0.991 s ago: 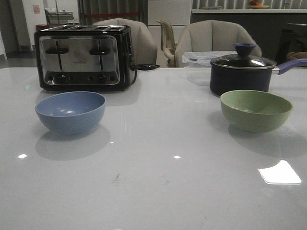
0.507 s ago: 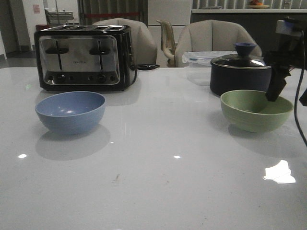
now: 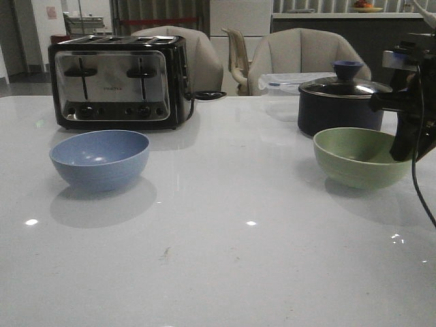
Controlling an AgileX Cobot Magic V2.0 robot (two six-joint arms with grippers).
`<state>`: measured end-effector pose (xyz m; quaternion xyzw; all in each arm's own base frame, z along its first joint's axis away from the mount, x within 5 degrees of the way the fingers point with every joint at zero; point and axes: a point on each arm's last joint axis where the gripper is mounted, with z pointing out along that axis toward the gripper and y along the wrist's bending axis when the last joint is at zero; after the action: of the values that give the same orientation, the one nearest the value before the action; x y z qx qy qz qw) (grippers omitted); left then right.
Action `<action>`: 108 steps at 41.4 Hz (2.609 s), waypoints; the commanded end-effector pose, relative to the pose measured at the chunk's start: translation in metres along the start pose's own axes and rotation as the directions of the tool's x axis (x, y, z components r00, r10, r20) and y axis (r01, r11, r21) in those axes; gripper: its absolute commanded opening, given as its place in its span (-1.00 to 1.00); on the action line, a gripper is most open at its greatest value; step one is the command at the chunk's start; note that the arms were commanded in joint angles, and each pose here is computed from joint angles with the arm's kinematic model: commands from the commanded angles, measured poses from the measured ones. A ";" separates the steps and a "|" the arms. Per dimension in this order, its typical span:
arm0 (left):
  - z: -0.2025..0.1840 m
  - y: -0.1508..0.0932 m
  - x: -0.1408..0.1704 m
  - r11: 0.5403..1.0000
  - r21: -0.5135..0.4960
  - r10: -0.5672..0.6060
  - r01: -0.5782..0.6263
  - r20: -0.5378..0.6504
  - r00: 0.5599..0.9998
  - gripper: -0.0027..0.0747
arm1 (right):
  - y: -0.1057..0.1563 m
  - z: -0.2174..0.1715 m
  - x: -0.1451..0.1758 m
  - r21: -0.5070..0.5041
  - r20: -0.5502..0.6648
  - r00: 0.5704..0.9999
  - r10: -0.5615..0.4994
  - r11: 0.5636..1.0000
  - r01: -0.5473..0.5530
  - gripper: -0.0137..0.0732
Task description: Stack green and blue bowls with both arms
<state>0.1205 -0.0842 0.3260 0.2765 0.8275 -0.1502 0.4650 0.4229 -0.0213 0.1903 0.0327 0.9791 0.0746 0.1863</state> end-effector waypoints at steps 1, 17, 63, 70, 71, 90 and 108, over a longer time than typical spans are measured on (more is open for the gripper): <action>-0.006 -0.001 -0.016 1.000 0.005 -0.006 0.005 0.104 0.995 0.38 | 0.004 -0.034 -0.014 0.005 0.107 0.994 -0.025 1.000 0.024 -0.50; -0.006 -0.001 -0.016 1.000 0.005 -0.006 0.005 0.104 0.995 0.38 | 0.084 -0.116 -0.004 -0.041 0.283 0.931 -0.229 0.967 0.250 -0.56; -0.006 -0.001 -0.016 1.000 0.005 -0.006 0.005 0.104 0.995 0.38 | 0.215 -0.071 0.055 -0.213 0.179 0.858 -0.481 0.833 0.511 0.50; -0.006 -0.001 -0.016 1.000 0.005 -0.006 0.005 0.104 0.995 0.38 | 0.213 -0.136 0.071 -0.178 0.308 0.802 -0.512 0.797 0.577 0.50; -0.006 -0.001 -0.016 1.000 0.005 -0.006 0.005 0.104 0.995 0.38 | 0.212 -0.142 0.076 -0.159 0.315 0.785 -0.533 0.786 0.597 0.50; -0.006 -0.001 -0.016 1.000 0.005 -0.006 0.005 0.104 0.995 0.38 | 0.143 -0.224 0.184 -0.095 0.439 0.760 -0.480 0.816 0.571 0.46; -0.004 -0.001 -0.014 1.000 0.008 -0.001 0.001 0.051 0.999 0.38 | 0.117 -0.229 0.222 -0.090 0.464 0.747 -0.475 0.814 0.573 0.46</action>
<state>0.1199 -0.0841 0.3243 0.2780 0.8324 -0.1491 0.4556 0.1343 0.0840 0.3258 -0.2550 0.8868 0.1170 0.3672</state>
